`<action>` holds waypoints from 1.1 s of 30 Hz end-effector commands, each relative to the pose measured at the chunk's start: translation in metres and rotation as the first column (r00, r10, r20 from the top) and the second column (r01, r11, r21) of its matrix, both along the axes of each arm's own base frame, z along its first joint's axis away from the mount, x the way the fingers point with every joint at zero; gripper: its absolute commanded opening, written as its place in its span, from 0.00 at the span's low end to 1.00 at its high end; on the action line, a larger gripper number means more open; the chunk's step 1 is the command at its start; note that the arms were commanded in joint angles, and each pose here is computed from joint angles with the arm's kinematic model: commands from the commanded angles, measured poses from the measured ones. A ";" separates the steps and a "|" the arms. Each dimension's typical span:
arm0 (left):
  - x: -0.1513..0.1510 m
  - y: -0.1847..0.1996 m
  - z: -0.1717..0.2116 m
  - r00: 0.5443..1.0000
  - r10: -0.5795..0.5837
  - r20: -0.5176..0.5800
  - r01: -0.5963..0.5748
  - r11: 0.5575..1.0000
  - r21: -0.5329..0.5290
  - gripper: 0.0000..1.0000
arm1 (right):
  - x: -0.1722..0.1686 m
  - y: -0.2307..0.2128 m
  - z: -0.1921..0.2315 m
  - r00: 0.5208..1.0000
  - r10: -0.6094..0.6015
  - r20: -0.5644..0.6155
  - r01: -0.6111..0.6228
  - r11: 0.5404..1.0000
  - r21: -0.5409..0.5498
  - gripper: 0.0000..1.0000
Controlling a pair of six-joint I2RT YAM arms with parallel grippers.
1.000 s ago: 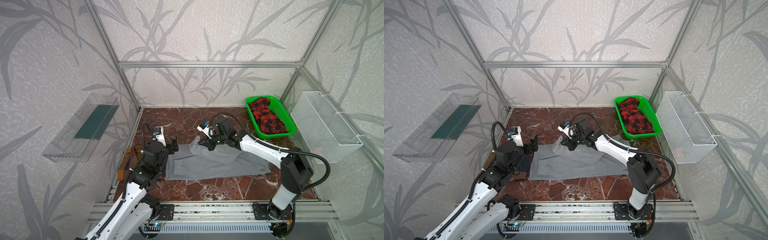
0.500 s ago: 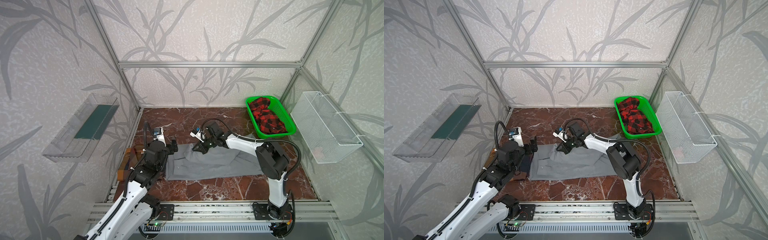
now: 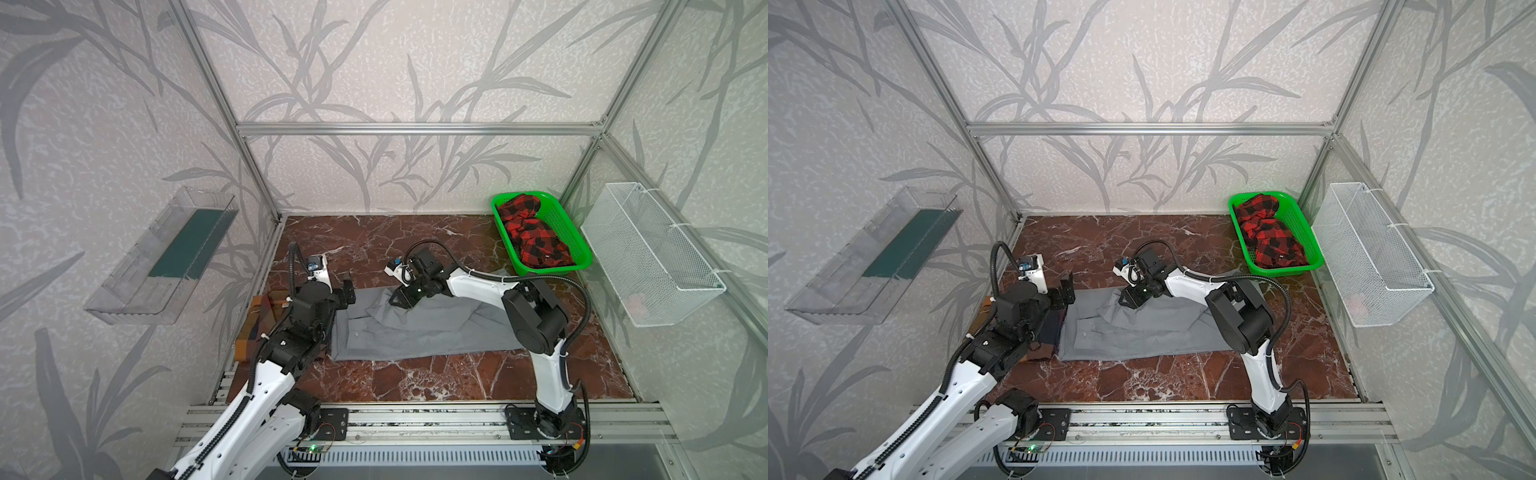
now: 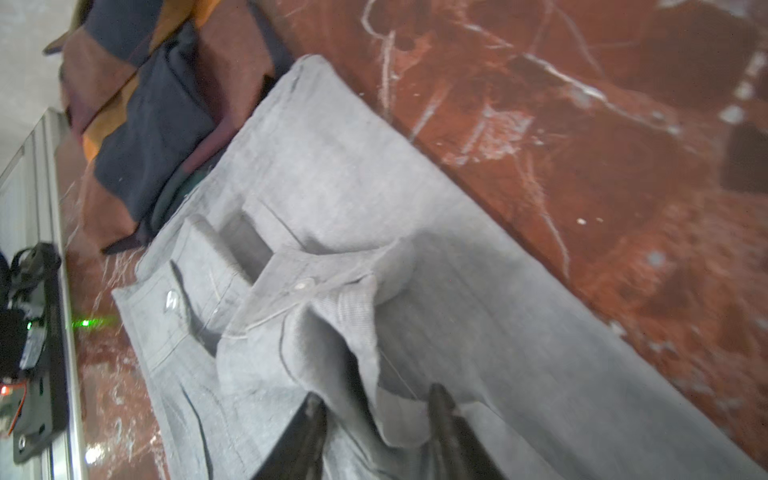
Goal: Fold and stack the long sleeve shirts
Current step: 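Lay the cuff on the shirt near the left gripper with the right gripper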
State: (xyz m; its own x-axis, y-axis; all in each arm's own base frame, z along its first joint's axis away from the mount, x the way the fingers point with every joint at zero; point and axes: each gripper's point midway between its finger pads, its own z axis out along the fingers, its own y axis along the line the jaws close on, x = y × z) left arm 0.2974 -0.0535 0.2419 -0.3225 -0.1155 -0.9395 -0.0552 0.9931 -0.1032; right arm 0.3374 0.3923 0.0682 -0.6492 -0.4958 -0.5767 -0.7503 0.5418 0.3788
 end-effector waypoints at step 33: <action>-0.031 0.050 0.005 0.979 0.193 -0.059 -0.190 0.980 0.056 0.99 | -0.036 0.053 -0.021 0.943 -0.330 -0.037 0.315 0.924 -0.217 0.55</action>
State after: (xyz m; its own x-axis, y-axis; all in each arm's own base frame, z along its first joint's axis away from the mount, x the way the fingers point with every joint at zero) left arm 0.2692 -0.0055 0.2447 -0.3573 -0.1198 -0.9263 -0.2453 0.9690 -0.0307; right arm 0.2929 0.4381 0.0488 -0.8212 -0.3782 -0.4272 -0.5134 0.8165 0.2642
